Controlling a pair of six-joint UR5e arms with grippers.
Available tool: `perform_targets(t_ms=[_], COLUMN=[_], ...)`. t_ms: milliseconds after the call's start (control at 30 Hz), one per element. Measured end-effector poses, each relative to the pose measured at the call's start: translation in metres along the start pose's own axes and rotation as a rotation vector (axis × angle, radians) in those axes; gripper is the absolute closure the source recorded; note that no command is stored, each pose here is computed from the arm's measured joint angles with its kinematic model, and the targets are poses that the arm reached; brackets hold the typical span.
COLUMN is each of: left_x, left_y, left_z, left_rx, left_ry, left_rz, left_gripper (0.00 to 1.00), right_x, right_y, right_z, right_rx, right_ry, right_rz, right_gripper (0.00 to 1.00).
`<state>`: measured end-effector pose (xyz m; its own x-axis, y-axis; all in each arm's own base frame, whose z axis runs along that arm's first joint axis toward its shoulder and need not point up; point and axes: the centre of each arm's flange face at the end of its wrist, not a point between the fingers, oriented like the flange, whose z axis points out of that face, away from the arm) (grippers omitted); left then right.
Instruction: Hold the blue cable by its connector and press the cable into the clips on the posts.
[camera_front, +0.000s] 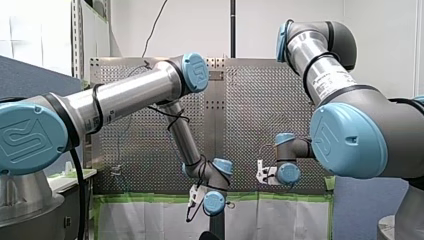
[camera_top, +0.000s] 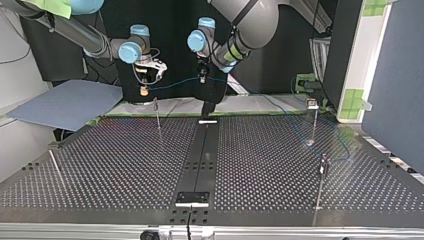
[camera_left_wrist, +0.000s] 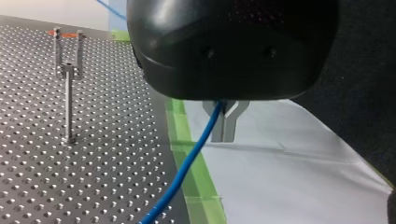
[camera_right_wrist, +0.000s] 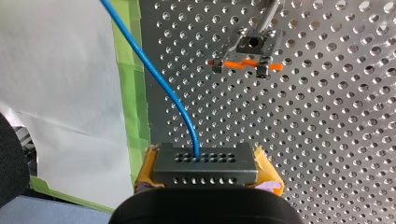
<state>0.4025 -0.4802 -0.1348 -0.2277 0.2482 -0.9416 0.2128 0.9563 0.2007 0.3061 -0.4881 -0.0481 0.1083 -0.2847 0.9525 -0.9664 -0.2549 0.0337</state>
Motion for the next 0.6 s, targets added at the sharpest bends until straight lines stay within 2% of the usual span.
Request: perform_targets(t_ms=[200, 400, 600], left_x=[-0.004, -0.018, -0.033], left_y=[-0.008, -0.021, -0.036], left_z=[0.001, 0.005, 0.007], left_rx=[0.014, 0.023, 0.026], left_ry=[-0.002, -0.012, -0.016], left_rz=[-0.020, -0.061, -0.077], left_gripper=[1.00, 1.00, 1.00], right_x=[-0.001, -0.004, -0.003], right_y=[0.001, 0.001, 0.008], right_z=[-0.001, -0.003, 0.000], right_rx=[0.003, 0.005, 0.007], right_ry=[-0.006, -0.013, -0.009], right_rz=[0.004, 0.002, 0.010], right_gripper=[1.00, 1.00, 1.00])
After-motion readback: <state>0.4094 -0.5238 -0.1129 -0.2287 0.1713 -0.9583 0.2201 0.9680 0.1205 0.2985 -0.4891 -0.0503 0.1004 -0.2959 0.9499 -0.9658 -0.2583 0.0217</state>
